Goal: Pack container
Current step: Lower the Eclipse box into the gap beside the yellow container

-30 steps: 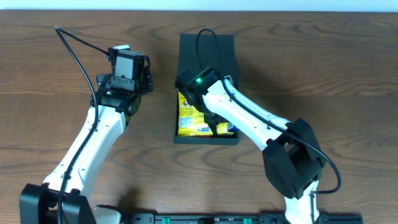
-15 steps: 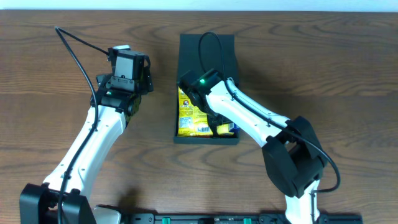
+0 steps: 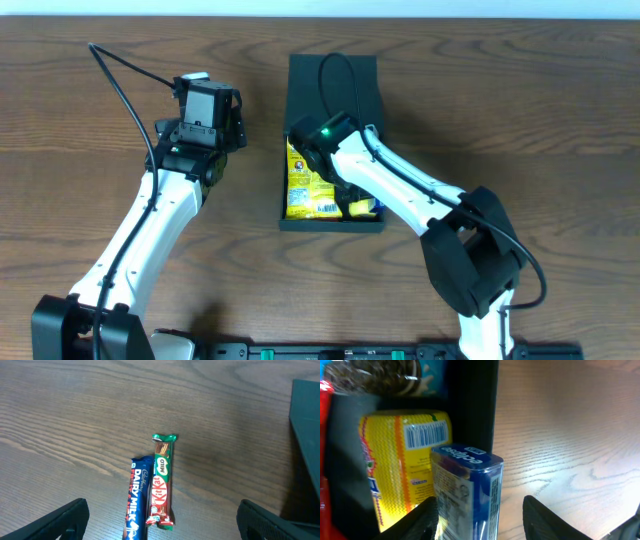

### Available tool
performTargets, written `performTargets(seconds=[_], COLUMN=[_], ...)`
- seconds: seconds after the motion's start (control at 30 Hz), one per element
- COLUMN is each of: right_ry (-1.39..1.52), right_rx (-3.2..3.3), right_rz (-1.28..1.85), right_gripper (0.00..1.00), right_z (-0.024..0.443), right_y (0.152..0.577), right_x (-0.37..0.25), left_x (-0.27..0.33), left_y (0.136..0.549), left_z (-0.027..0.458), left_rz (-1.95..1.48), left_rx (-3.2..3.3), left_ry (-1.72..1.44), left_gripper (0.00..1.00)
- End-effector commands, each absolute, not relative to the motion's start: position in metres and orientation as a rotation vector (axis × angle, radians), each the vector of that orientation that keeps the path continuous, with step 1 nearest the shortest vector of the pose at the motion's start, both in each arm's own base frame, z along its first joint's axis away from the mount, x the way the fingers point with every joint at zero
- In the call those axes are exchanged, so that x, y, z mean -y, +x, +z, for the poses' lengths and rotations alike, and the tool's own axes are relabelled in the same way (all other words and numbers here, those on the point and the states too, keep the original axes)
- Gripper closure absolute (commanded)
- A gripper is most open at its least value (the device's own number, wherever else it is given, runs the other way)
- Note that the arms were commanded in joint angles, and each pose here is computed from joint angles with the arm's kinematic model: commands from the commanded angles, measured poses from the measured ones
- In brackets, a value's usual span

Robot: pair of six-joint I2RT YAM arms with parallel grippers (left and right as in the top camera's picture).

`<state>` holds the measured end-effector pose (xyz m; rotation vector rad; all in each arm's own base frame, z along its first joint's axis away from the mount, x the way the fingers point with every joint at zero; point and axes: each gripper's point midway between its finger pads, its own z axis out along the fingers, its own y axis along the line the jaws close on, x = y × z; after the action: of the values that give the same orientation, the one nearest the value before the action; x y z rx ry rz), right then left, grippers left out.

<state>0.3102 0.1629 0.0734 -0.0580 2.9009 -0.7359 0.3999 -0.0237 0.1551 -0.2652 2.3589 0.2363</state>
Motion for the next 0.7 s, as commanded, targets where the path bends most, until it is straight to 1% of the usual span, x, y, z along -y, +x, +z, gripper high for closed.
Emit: performTargets(seconds=[0.0, 0.33, 0.43, 0.67], right_ry=[-0.059, -0.066, -0.06, -0.056], right_rx=[-2.871, -2.868, -2.862, -2.847], right_rz=[-0.781, -0.805, -0.791, -0.733], right_gripper=[0.44, 0.37, 0.36, 0.32], right_z=[0.078, 0.075, 0.075, 0.086], right_y=[0.31, 0.309, 0.311, 0.32], right_x=[-0.151, -0.147, -0.149, -0.158], left_x=[0.023, 0.023, 0.023, 0.023], left_y=[0.401, 0.401, 0.401, 0.401], left_z=[0.163, 0.163, 0.163, 0.163], left_rz=[0.229, 0.229, 0.229, 0.229], left_rx=[-2.344, -2.344, -2.344, -2.344], left_ry=[-0.263, -0.263, -0.263, -0.263], left_gripper=[0.05, 0.04, 0.05, 0.05])
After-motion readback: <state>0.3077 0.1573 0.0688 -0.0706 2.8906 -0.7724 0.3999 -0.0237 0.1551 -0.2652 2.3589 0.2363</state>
